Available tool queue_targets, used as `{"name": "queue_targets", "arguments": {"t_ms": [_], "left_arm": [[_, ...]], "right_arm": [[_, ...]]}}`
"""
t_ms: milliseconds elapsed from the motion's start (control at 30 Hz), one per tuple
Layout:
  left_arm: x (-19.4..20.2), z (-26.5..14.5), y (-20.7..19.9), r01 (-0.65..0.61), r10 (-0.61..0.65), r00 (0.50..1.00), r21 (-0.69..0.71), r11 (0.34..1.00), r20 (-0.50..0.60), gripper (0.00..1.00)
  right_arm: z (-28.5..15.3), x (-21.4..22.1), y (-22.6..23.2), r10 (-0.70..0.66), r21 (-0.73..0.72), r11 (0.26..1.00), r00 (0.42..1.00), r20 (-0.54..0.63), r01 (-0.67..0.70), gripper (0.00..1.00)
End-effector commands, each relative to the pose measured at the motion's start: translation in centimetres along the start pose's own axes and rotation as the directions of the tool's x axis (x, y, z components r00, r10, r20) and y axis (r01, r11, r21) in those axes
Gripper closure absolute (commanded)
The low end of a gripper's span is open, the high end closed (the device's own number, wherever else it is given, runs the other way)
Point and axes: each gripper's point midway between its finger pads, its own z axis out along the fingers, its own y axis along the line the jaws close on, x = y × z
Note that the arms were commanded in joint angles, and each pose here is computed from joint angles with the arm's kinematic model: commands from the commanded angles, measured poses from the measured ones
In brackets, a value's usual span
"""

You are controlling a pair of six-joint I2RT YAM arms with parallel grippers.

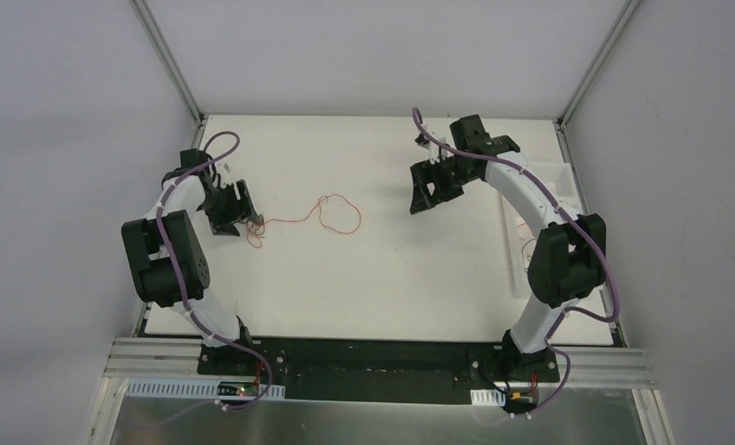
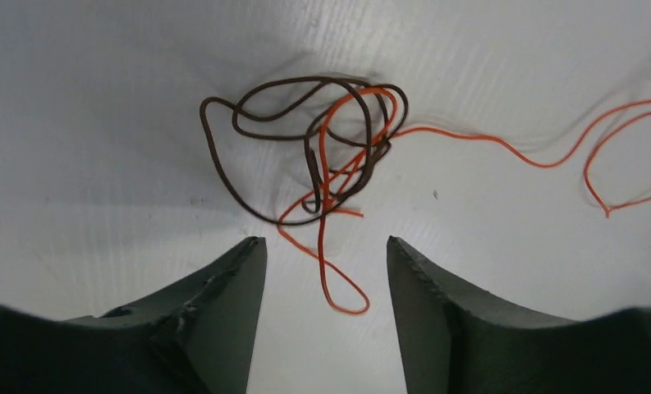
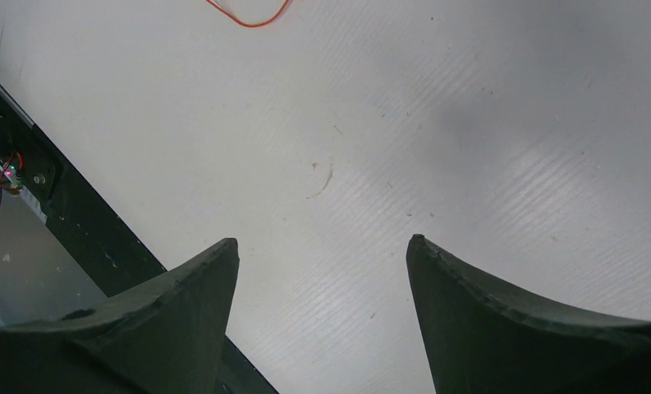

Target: Untangle the cables

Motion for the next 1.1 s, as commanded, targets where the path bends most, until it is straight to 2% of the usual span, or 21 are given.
{"name": "queue_targets", "arguments": {"t_ms": [0,100,200,233,300,367,400,467,500,600,700,800,900,1067], "left_arm": [[1.2,3.4,-0.4,-0.024,0.022,0.996,-0.013,1.0,-0.091,0.52],[2.0,5.0,-4.8,-0.122,0.132,0.984,0.095,0.988,-0.115,0.68],[4.5,5.7,-12.2,-0.267,0.31,0.943,0.285,0.921,-0.12,0.96],[5.6,5.8,-14.3,-0.304,0.361,0.925,0.338,0.891,-0.119,1.0],[7.6,5.7,-17.4,-0.362,0.441,0.89,0.408,0.838,-0.115,1.0],[9.0,5.0,-19.7,-0.361,0.468,0.877,0.491,0.793,-0.112,1.0],[9.3,4.5,-20.5,-0.338,0.459,0.881,0.527,0.779,-0.113,0.94],[9.2,3.1,-21.5,-0.309,0.441,0.891,0.575,0.758,-0.103,0.63],[9.1,2.2,-21.8,-0.306,0.439,0.894,0.595,0.743,-0.088,0.52],[7.8,-0.7,-22.6,-0.348,0.445,0.896,0.632,0.693,0.005,0.39],[5.7,-1.9,-22.1,-0.379,0.427,0.901,0.609,0.697,0.072,0.4],[3.1,0.1,-19.3,-0.367,0.383,0.921,0.485,0.793,0.072,0.47],[1.5,1.8,-17.2,-0.321,0.331,0.943,0.401,0.858,0.047,0.48],[1.5,4.0,-16.6,-0.291,0.317,0.948,0.383,0.877,-0.006,0.48]], "right_arm": [[-1.1,-1.6,0.9,-0.019,0.01,1.0,0.998,0.054,0.019,0.23],[-1.6,-0.8,1.3,-0.037,-0.002,0.999,0.998,0.055,0.037,0.25],[-1.8,-0.2,2.1,-0.049,-0.037,0.998,0.997,0.065,0.051,0.29],[-1.8,-0.2,2.2,-0.053,-0.045,0.997,0.996,0.076,0.056,0.3],[-1.9,-0.6,2.7,-0.06,-0.063,0.996,0.992,0.113,0.068,0.31],[-1.9,-1.0,3.2,-0.066,-0.088,0.993,0.985,0.159,0.081,0.32],[-1.8,-1.2,3.5,-0.066,-0.098,0.992,0.982,0.178,0.085,0.32],[-1.3,-1.1,3.6,-0.065,-0.107,0.991,0.981,0.184,0.085,0.32],[-0.9,-0.8,3.6,-0.062,-0.109,0.991,0.983,0.172,0.082,0.32],[0.3,-0.2,3.5,-0.047,-0.117,0.991,0.99,0.134,0.063,0.32],[1.5,-0.3,3.5,-0.047,-0.116,0.991,0.992,0.118,0.061,0.33],[2.9,-1.1,3.8,-0.03,-0.121,0.992,0.994,0.108,0.043,0.34],[4.6,-1.9,3.9,-0.027,-0.099,0.994,0.995,0.099,0.037,0.35],[6.8,-3.4,4.9,-0.005,-0.101,0.995,0.996,0.086,0.014,0.34]]}}
